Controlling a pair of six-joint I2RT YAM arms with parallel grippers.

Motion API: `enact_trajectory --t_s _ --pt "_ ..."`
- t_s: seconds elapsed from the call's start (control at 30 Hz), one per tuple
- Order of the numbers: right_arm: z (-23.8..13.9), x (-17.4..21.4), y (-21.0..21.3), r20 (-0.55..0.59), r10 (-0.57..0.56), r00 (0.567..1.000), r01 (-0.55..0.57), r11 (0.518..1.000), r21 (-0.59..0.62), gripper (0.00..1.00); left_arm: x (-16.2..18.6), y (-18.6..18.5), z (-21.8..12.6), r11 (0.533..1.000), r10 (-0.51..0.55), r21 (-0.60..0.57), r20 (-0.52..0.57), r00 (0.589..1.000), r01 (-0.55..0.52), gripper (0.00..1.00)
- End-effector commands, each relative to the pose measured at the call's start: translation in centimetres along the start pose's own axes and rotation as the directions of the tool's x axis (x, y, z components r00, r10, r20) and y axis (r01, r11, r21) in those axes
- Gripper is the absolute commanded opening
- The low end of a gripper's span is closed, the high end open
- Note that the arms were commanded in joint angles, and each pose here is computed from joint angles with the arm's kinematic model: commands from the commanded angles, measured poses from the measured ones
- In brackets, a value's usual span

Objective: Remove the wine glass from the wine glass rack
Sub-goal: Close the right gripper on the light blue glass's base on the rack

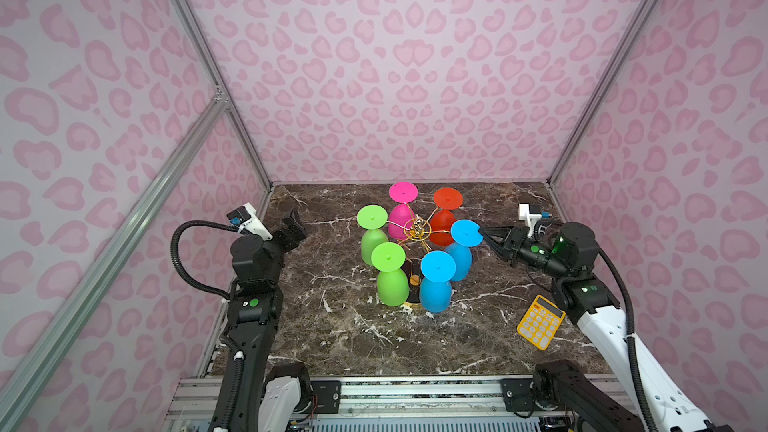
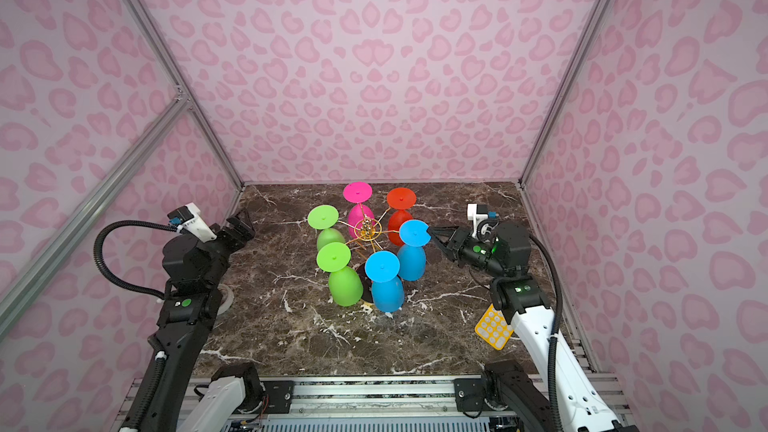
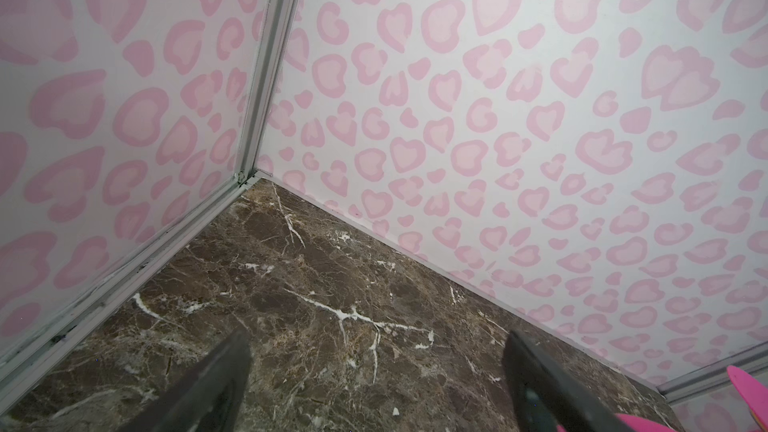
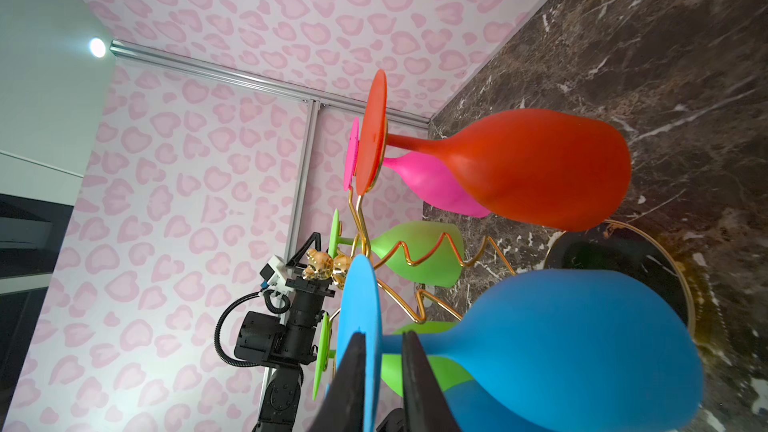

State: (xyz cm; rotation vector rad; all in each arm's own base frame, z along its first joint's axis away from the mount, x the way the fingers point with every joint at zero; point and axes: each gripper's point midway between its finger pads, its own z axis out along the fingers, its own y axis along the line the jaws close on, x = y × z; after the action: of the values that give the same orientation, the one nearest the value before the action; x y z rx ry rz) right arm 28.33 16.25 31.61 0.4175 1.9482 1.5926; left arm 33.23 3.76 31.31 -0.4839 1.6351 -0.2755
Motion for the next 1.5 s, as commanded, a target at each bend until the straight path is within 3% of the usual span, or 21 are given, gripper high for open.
enact_trajectory --t_s 0.0,0.1,0.23,0.6,1.47 --pt "0.1 0.0 0.8 -0.007 -0.008 1.000 0.008 0.999 -0.035 0.18 -0.3 -0.2 0.0 1.000 -0.013 0.013 0.014 1.000 0.012 0.96" --pt "0.2 0.0 0.7 -0.010 -0.002 1.000 0.002 0.999 -0.034 0.18 -0.3 -0.2 0.0 1.000 -0.015 0.014 0.011 1.000 0.015 0.96" --pt "0.2 0.0 0.6 -0.008 0.002 1.000 -0.002 1.000 -0.029 0.29 -0.3 -0.2 0.0 1.000 -0.017 0.013 0.013 1.000 0.016 0.96" --pt "0.4 0.0 0.1 -0.012 0.019 1.000 -0.019 1.000 -0.017 0.15 -0.3 0.1 0.2 1.000 -0.025 0.006 0.009 1.000 0.025 0.96" --pt "0.3 -0.6 1.9 -0.007 0.034 0.999 -0.034 0.999 -0.040 0.00 -0.4 0.2 -0.2 0.999 -0.036 0.004 0.016 0.999 0.036 0.96"
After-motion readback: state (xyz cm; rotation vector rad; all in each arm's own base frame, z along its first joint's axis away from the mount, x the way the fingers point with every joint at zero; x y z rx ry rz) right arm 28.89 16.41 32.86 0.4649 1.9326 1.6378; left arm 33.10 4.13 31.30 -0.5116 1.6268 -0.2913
